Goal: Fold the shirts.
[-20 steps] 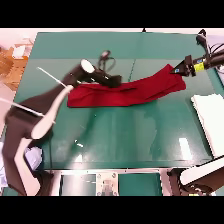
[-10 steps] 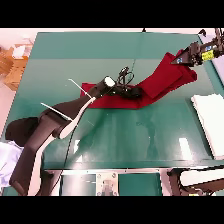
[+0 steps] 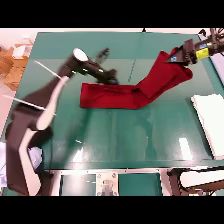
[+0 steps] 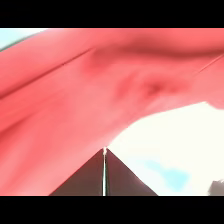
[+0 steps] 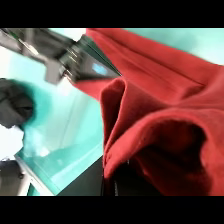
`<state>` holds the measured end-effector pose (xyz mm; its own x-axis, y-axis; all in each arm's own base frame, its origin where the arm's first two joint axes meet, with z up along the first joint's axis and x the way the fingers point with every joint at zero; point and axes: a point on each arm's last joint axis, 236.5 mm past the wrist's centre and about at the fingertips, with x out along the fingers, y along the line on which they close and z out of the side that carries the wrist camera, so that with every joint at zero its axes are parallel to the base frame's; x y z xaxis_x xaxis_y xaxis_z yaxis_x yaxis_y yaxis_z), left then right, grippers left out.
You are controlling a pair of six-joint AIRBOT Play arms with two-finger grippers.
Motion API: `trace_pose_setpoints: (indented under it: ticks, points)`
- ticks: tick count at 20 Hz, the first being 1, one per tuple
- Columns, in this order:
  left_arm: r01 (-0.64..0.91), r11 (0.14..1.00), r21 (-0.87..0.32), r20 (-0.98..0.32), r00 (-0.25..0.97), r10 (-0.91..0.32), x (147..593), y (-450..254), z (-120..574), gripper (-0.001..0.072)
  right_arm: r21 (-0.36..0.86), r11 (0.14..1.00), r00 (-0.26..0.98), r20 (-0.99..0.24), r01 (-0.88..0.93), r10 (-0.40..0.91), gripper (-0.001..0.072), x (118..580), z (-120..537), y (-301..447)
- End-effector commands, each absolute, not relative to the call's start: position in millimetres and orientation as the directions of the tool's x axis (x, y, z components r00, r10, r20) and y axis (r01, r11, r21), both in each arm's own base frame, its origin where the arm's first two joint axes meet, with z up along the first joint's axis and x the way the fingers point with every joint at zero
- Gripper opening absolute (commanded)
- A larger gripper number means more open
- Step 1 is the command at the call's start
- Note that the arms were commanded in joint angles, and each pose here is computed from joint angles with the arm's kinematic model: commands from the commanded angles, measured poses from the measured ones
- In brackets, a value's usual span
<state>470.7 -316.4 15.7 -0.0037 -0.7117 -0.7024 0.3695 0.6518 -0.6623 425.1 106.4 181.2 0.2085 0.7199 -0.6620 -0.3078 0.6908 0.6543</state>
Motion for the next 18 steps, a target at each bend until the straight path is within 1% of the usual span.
trace_pose_setpoints:
  ticks: [1, 2, 4, 6, 8, 9, 10, 11, 12, 13, 14, 16, 18]
  points:
    - [0.276, 0.922, -0.274, -0.954, 0.046, -0.297, 464, -139, 36, 0.0023, 0.664, 0.653, 0.196, -0.631, -0.364, 0.751, 0.0017, 432, 183, 169]
    - [0.239, 0.952, -0.192, -0.974, 0.075, -0.215, 463, -103, 48, 0.0024, 0.668, 0.639, 0.196, -0.617, -0.382, 0.762, 0.0017, 437, 179, 197]
    - [0.166, 0.980, -0.112, -0.983, 0.122, -0.134, 460, -54, 70, 0.0025, 0.680, 0.604, 0.174, -0.592, -0.416, 0.786, 0.0017, 442, 159, 262]
    - [0.113, 0.988, -0.108, -0.980, 0.157, -0.125, 460, -28, 83, 0.0024, 0.692, 0.575, 0.155, -0.572, -0.436, 0.806, 0.0018, 446, 123, 336]
    - [0.075, 0.991, -0.107, -0.980, 0.161, -0.118, 459, -11, 85, 0.0024, 0.719, 0.547, 0.171, -0.530, -0.430, 0.831, 0.0019, 447, 75, 420]
    - [0.061, 0.992, -0.110, -0.981, 0.154, -0.118, 458, -5, 82, 0.0024, 0.729, 0.544, 0.190, -0.515, -0.415, 0.836, 0.0111, 444, 45, 459]
    - [0.053, 0.992, -0.113, -0.983, 0.142, -0.119, 456, -2, 78, 0.0025, 0.729, 0.554, 0.204, -0.519, -0.402, 0.830, 0.0464, 437, 10, 490]
    - [0.048, 0.992, -0.114, -0.985, 0.126, -0.120, 453, 0, 74, 0.0024, 0.721, 0.568, 0.199, -0.537, -0.396, 0.820, 0.0583, 430, -17, 506]
    - [0.047, 0.992, -0.118, -0.986, 0.115, -0.122, 451, -1, 71, 0.0024, 0.718, 0.577, 0.185, -0.553, -0.389, 0.813, 0.0543, 426, -31, 507]
    - [0.051, 0.992, -0.118, -0.987, 0.108, -0.122, 450, -1, 69, 0.0025, 0.703, 0.594, 0.180, -0.574, -0.391, 0.799, 0.0477, 433, -35, 494]
    - [0.055, 0.991, -0.121, -0.986, 0.108, -0.126, 451, -2, 68, 0.0024, 0.699, 0.605, 0.174, -0.588, -0.382, 0.790, 0.0430, 446, -29, 471]
    - [0.056, 0.991, -0.124, -0.985, 0.117, -0.130, 453, -2, 69, 0.0025, 0.713, 0.613, 0.168, -0.595, -0.340, 0.786, 0.0430, 477, -1, 405]
    - [0.056, 0.991, -0.123, -0.984, 0.124, -0.129, 454, -2, 69, 0.0025, 0.724, 0.629, 0.185, -0.602, -0.283, 0.777, 0.0431, 502, 30, 322]
